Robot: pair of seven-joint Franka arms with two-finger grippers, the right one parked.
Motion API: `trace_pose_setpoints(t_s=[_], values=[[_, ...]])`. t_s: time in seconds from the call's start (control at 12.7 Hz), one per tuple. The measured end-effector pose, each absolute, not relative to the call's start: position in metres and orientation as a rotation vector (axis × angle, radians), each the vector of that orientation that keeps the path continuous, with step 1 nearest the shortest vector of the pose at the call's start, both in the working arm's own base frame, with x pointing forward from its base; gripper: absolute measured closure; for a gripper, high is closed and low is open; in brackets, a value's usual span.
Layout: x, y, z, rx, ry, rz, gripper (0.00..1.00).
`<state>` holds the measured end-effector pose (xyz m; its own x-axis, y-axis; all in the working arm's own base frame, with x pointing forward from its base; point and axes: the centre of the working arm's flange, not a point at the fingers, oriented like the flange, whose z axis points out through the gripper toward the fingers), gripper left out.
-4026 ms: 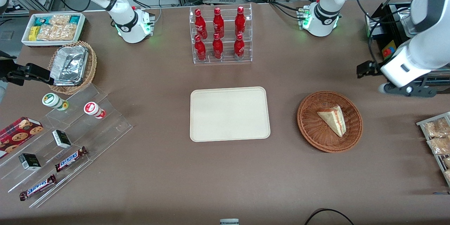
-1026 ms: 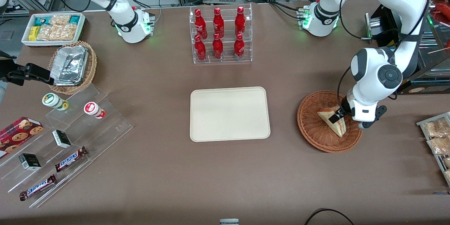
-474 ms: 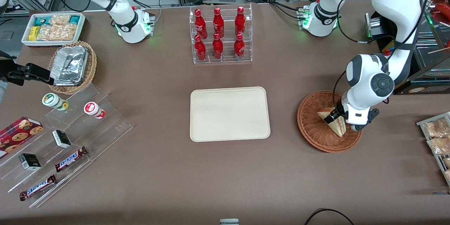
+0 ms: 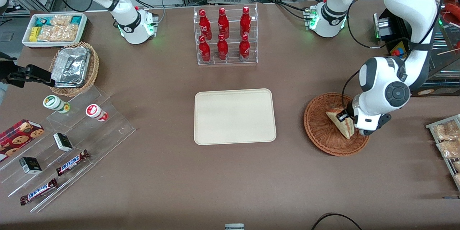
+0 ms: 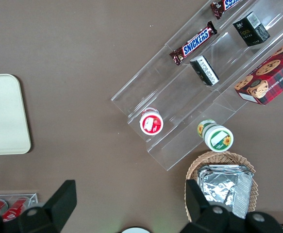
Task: Place sandwich from basket to tray
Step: 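Lift the sandwich out of the basket and carry it over the cream tray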
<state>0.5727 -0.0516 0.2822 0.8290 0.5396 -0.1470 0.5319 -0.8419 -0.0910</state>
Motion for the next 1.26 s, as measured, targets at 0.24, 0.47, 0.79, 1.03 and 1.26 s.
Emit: trace_pose_setpoints(t_s=[0.24, 0.47, 0.79, 1.03, 1.26], values=[[0.582, -0.065, 0.3, -2.977, -0.825, 0.261, 0.83], [0.586, -0.113, 0.322, -3.021, -0.709, 0.251, 0.85], [0.58, -0.222, 0.338, -3.081, -0.448, 0.219, 0.85], [0.573, -0.305, 0.333, -3.117, -0.297, 0.205, 0.85], [0.566, -0.377, 0.315, -3.127, -0.327, 0.205, 0.85]])
